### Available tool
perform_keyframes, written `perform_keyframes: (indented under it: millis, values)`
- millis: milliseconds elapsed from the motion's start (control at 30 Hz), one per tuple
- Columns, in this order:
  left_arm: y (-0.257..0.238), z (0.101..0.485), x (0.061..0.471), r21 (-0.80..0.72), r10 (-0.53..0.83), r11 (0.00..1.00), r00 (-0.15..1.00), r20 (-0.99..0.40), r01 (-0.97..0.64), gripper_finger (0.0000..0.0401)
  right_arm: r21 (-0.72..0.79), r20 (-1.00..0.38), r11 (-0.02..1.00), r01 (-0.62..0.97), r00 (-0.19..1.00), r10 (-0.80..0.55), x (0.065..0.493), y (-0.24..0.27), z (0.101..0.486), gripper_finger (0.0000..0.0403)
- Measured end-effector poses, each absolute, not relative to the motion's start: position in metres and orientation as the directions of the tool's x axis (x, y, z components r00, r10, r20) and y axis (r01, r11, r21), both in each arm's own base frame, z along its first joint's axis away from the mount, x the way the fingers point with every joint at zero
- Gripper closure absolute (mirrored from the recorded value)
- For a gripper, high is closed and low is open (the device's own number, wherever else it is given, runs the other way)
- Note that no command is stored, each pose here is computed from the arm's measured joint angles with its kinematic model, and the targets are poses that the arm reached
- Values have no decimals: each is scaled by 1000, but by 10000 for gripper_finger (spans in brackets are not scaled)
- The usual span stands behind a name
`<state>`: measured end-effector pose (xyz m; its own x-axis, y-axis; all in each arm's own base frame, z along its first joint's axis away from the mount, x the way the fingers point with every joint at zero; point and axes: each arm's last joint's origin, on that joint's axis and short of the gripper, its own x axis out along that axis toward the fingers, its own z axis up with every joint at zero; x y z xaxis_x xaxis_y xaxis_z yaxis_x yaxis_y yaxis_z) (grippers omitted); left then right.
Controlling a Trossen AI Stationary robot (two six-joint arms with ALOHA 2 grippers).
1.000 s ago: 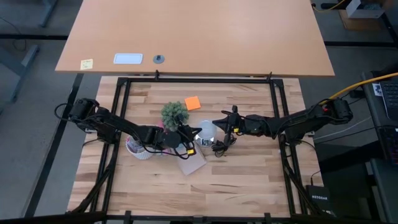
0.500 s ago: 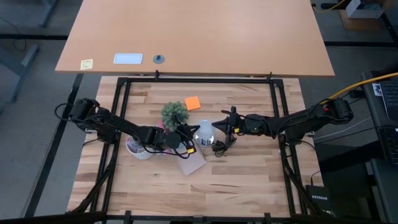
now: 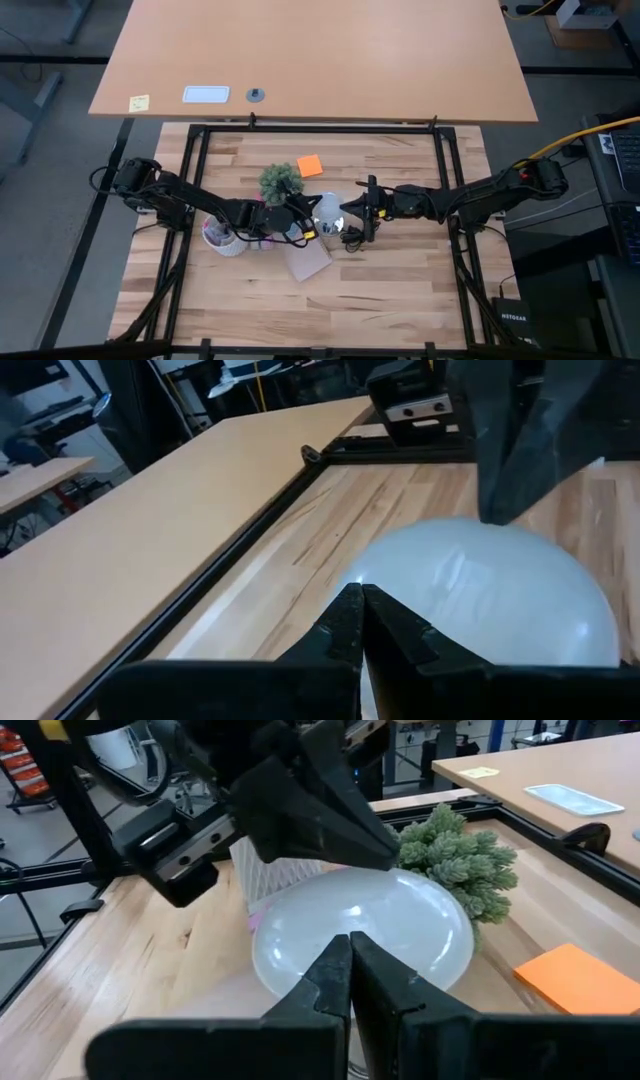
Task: Screw lightbulb
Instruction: Insert the lightbulb into the silver lamp socket
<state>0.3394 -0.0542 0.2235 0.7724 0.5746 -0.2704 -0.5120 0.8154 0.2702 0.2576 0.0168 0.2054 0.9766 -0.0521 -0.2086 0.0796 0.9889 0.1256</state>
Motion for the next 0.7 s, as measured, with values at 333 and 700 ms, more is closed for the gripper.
perform_keyframes:
  millis: [333, 700]
  values:
    - [-61, 229, 341, 282, 548, 828, 805, -226, -484, 401, 124, -211, 988, 88, 976, -60, 258, 16, 205, 391]
    - [-67, 233, 341, 307, 540, 826, 820, -190, -473, 401, 123, -212, 988, 89, 975, -61, 258, 16, 205, 391]
